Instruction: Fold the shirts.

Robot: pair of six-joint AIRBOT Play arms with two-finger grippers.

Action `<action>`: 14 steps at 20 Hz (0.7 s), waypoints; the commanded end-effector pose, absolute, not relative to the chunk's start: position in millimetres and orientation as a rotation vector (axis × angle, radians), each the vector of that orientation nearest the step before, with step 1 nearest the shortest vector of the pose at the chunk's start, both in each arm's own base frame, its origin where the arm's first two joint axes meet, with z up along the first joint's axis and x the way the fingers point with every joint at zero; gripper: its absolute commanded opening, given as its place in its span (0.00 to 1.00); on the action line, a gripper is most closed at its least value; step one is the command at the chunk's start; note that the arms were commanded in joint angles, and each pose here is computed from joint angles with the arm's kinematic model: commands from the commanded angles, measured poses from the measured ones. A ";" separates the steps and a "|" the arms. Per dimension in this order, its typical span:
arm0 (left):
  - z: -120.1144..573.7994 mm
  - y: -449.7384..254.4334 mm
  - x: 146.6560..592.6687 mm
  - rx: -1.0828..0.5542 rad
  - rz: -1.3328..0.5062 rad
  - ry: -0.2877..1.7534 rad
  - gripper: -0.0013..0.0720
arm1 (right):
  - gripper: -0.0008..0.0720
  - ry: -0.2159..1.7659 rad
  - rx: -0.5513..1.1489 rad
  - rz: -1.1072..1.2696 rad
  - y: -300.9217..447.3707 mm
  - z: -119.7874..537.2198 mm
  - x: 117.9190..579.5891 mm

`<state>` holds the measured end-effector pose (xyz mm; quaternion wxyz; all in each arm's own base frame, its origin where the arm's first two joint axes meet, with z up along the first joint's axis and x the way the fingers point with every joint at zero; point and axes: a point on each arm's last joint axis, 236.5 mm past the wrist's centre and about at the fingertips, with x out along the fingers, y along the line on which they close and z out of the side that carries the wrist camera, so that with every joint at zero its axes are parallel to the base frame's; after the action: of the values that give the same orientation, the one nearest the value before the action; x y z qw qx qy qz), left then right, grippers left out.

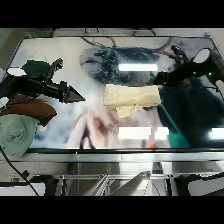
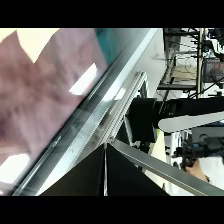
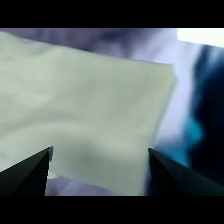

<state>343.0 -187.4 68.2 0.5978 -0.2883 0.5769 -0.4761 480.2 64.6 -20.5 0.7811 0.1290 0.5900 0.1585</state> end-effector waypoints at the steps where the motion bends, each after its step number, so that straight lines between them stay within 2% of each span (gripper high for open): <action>1: 68.2 -185.4 342.5 -0.670 -1.106 1.338 0.04 | 0.93 1.346 0.530 0.371 32.1 -56.0 473.4; 6: 67.8 -185.4 343.1 -0.669 -1.103 1.336 0.04 | 0.92 1.447 0.625 0.496 74.4 -111.0 464.7; 7: 67.8 -185.4 343.1 -0.669 -1.103 1.336 0.04 | 0.88 1.449 0.637 0.552 88.2 -110.8 462.0; 8: 67.8 -185.3 343.2 -0.669 -1.103 1.336 0.04 | 0.77 1.428 0.657 0.628 104.3 -102.5 461.6; 9: 67.8 -185.3 343.3 -0.669 -1.102 1.336 0.04 | 0.76 1.405 0.678 0.670 113.9 -94.6 463.4; 10: 67.9 -185.4 343.4 -0.669 -1.102 1.335 0.04 | 0.47 1.367 0.713 0.723 124.1 -80.5 468.0; 11: 67.9 -185.5 343.3 -0.669 -1.102 1.336 0.04 | 0.04 1.330 0.727 0.760 126.9 -68.9 473.1; 14: 67.9 -185.5 343.1 -0.684 -1.090 1.350 0.04 | 0.04 1.182 0.789 0.775 109.5 -22.0 500.6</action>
<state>343.2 -185.7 67.8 0.5987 -0.2888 0.5765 -0.4753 480.4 111.5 -64.5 0.6758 0.3176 0.5861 0.3146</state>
